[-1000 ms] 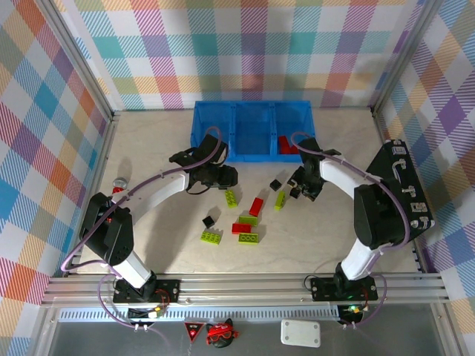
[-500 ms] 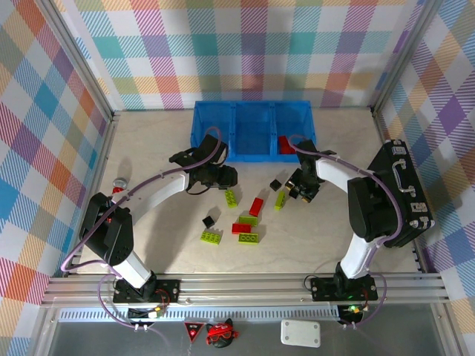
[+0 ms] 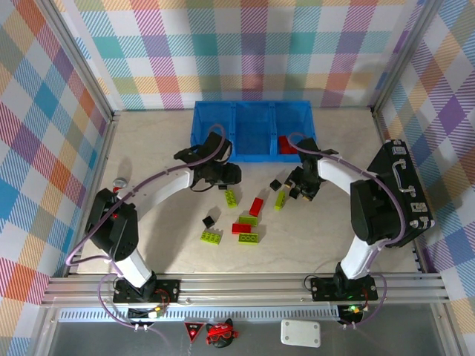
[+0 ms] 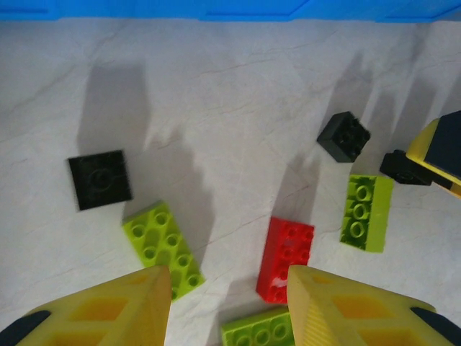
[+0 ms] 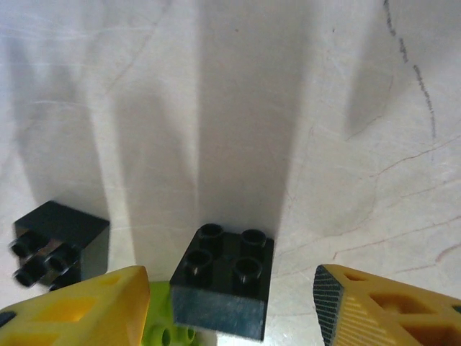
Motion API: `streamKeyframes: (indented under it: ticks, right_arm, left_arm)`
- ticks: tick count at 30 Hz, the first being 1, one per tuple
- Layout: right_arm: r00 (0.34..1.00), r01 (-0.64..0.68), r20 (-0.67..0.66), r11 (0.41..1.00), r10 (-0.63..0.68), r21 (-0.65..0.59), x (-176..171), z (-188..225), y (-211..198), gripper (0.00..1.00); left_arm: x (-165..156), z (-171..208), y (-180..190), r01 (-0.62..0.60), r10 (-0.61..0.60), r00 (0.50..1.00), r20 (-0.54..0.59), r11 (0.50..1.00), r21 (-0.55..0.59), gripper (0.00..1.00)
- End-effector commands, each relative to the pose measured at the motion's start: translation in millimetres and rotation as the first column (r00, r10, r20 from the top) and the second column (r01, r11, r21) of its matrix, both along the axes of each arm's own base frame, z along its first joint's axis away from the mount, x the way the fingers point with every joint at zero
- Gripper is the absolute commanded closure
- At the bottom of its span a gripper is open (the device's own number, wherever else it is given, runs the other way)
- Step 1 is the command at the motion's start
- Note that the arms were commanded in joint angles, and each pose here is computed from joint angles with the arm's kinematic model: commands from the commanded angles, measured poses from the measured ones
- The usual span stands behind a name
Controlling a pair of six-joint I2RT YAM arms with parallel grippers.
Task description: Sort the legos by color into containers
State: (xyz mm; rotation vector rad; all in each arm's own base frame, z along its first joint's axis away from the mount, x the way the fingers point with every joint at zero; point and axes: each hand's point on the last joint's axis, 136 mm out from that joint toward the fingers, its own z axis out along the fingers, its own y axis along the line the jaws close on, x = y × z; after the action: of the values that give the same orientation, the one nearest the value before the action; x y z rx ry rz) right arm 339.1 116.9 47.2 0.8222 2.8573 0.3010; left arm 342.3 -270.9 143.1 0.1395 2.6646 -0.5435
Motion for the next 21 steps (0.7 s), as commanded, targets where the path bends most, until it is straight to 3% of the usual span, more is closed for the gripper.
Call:
streamKeyframes:
  ticks: [1,6,10,17,21]
  right_arm:
    - [0.997,-0.012,0.077,1.000,0.011,0.010,8,33,-10,0.36]
    - [0.993,-0.012,0.119,0.997,0.002,0.082,12,45,-26,0.37]
    - [0.992,-0.089,0.107,0.981,0.071,0.171,9,43,-11,0.37]
    - [0.994,-0.092,-0.028,0.939,0.107,0.332,-3,12,21,0.37]
    - [0.992,-0.080,-0.071,0.948,0.107,0.309,-6,-3,20,0.40]
  left_arm:
    - [3,6,-33,0.049,-0.049,0.999,0.008,0.998,-0.025,0.53]
    - [10,4,-76,0.108,-0.107,0.994,0.017,0.994,-0.028,0.53]
    - [15,5,-98,0.128,-0.126,0.992,0.028,0.991,-0.048,0.53]
    - [17,1,-100,0.109,-0.107,0.994,0.024,0.992,-0.062,0.53]
    - [13,0,-94,0.106,-0.105,0.994,0.025,0.993,-0.048,0.53]
